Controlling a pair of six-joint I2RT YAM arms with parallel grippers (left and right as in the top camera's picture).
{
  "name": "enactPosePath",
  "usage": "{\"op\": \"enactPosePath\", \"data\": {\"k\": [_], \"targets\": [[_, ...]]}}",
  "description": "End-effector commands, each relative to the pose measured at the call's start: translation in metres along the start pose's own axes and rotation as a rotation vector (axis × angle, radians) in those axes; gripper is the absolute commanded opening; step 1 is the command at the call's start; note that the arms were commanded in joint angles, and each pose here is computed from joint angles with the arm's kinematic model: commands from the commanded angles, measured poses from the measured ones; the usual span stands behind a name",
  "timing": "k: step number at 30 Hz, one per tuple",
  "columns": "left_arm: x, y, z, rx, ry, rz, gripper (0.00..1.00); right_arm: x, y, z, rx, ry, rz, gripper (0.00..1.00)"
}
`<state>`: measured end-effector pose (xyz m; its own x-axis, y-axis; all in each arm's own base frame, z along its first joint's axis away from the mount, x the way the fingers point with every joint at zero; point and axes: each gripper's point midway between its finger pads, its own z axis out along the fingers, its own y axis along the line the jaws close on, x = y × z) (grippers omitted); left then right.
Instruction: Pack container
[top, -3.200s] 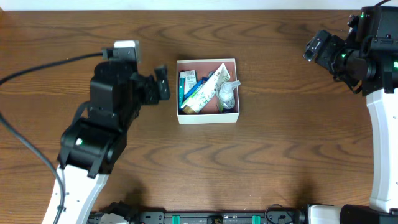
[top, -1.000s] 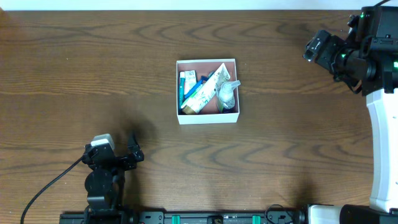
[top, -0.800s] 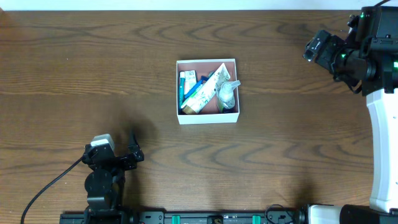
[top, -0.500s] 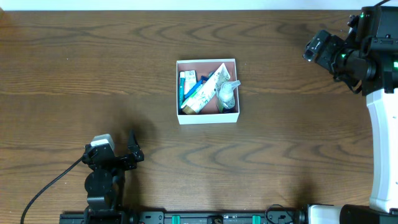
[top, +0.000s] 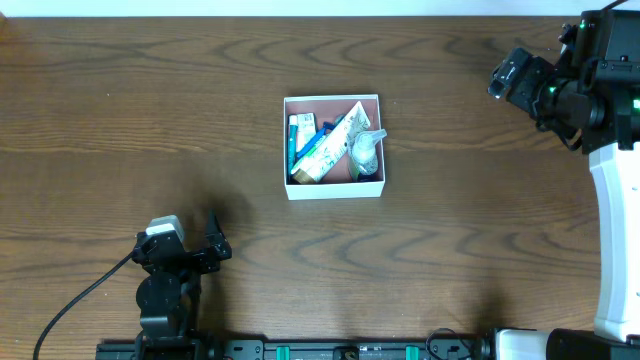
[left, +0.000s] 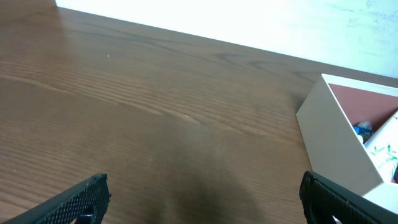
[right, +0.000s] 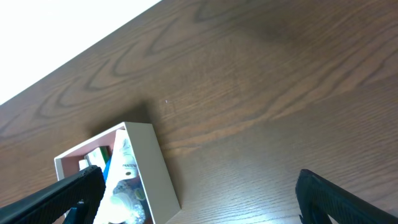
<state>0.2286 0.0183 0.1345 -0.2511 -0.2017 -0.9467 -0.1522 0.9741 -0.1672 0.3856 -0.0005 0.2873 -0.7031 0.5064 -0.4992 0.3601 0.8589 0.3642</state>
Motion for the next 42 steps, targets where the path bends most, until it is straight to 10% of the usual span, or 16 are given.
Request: {"op": "enactPosePath", "data": {"k": [1, 12, 26, 42], "targets": [[0.01, 0.003, 0.003, -0.006, 0.02, -0.008, 0.98, -0.001, 0.0, 0.0, -0.004, 0.0, 0.009, 0.99], [0.01, 0.003, 0.003, -0.006, 0.02, -0.008, 0.98, -0.005, -0.012, -0.005, 0.066, -0.034, -0.023, 0.99], [0.01, 0.002, 0.003, -0.006, 0.02, -0.008, 0.98, 0.004, 0.013, -0.054, 0.009, -0.218, -0.706, 0.99], [0.01, 0.003, 0.003, -0.006, 0.02, -0.008, 0.98, 0.129, -0.063, -0.019, -0.042, -0.406, -0.724, 0.99]]}}
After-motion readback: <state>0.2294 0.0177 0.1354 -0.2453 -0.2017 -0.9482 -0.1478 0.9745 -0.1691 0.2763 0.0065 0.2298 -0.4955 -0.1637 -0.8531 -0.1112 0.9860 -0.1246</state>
